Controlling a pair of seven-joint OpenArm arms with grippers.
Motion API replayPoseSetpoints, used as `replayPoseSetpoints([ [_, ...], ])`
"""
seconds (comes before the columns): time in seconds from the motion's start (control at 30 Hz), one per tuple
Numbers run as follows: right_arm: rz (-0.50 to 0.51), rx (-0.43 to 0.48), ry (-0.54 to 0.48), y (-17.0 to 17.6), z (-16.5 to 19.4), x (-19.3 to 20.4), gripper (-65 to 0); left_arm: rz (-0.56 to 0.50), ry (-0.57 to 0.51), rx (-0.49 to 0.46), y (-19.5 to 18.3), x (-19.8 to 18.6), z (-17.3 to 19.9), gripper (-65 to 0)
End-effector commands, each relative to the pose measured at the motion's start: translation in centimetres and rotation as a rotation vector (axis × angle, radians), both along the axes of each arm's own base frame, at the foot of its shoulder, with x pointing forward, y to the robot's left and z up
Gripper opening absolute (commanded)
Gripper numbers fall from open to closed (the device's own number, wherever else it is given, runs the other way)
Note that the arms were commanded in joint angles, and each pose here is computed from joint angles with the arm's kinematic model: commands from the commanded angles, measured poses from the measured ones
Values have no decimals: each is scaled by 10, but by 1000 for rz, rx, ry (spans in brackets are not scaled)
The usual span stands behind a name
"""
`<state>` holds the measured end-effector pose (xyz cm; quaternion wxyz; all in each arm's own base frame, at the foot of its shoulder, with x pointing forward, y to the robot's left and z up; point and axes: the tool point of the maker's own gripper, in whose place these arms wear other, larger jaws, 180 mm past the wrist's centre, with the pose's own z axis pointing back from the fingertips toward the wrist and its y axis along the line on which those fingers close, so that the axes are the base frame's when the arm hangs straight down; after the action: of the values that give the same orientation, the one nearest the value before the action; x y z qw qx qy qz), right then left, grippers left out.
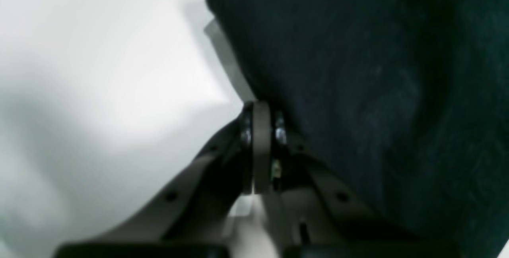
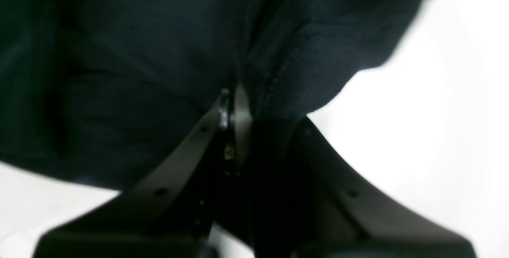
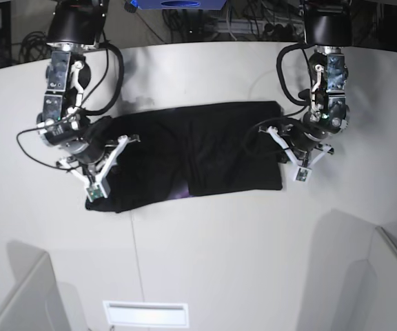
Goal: Fold the T-shirt properly
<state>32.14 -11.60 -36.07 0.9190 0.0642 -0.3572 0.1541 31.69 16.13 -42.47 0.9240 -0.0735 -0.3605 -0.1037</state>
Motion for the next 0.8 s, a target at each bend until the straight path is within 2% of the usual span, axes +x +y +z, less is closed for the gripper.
replayPoseSetpoints([
  [0.0,6,8,-72,2,20,10,-650,-8,-38,2,-1,10,11,-650],
  [0.17,-2,34,-109,21,39,7,-650,-9,-50,-11,-8,15,14,-650],
  [0.27,26,49,-137,42,52,5,-650,-8,-50,-14,-9,17,14,-650],
  [0.77,97,141,-144,118,68,-1,-650,-9,-57,-14,-9,20,17,-650],
])
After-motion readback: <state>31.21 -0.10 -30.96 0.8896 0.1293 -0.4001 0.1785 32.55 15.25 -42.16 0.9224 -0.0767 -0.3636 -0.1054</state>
